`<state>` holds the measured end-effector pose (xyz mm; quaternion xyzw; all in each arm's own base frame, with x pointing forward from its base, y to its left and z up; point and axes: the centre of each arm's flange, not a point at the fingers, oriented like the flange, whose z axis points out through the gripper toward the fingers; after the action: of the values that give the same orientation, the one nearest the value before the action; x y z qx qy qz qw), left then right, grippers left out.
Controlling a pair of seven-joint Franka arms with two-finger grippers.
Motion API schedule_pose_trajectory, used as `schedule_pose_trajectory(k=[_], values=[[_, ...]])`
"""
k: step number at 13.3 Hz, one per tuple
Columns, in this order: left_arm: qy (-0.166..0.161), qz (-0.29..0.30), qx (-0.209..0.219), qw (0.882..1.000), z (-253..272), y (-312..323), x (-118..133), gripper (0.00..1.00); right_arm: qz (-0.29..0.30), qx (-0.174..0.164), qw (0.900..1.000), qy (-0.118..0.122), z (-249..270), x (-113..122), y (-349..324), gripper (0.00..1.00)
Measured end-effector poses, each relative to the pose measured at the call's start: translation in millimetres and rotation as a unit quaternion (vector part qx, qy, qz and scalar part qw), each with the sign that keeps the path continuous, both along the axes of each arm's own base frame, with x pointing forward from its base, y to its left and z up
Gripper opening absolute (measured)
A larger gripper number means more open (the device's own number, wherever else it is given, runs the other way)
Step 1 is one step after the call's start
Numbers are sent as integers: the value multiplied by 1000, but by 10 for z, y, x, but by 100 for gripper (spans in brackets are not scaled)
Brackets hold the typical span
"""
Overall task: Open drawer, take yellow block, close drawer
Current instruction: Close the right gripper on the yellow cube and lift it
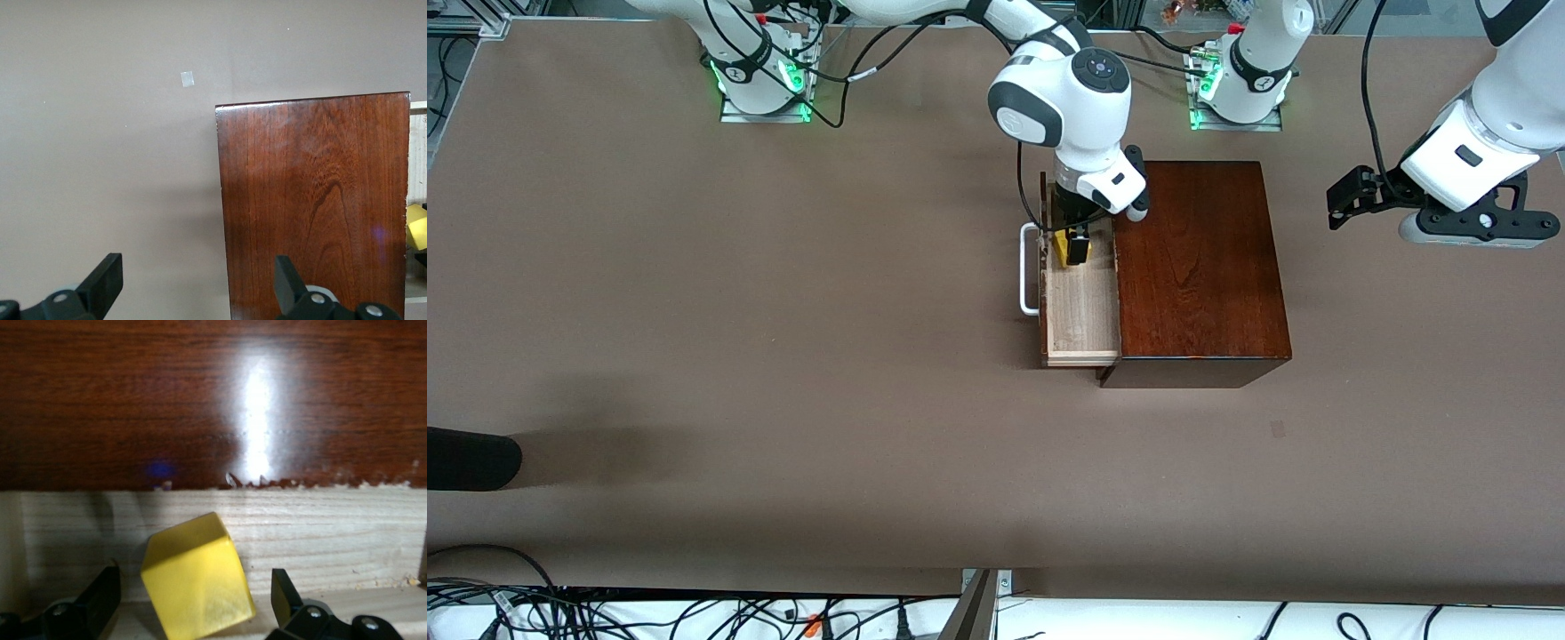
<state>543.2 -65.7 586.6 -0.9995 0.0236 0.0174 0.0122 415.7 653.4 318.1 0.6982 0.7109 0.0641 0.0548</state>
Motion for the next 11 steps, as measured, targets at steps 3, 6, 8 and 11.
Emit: schedule_pose_trajectory(k=[3,6,8,11], values=[[0,0,0,1000,0,0,0,100,0,2,1000,-1,-45,13,12,100],[0,0,0,1000,0,0,0,100,0,3,1000,-2,-29,18,16,90],[0,0,0,1000,0,0,0,100,0,3,1000,-2,-26,19,16,63],[0,0,0,1000,0,-2,0,100,-1,1,1000,-1,-20,21,11,55]])
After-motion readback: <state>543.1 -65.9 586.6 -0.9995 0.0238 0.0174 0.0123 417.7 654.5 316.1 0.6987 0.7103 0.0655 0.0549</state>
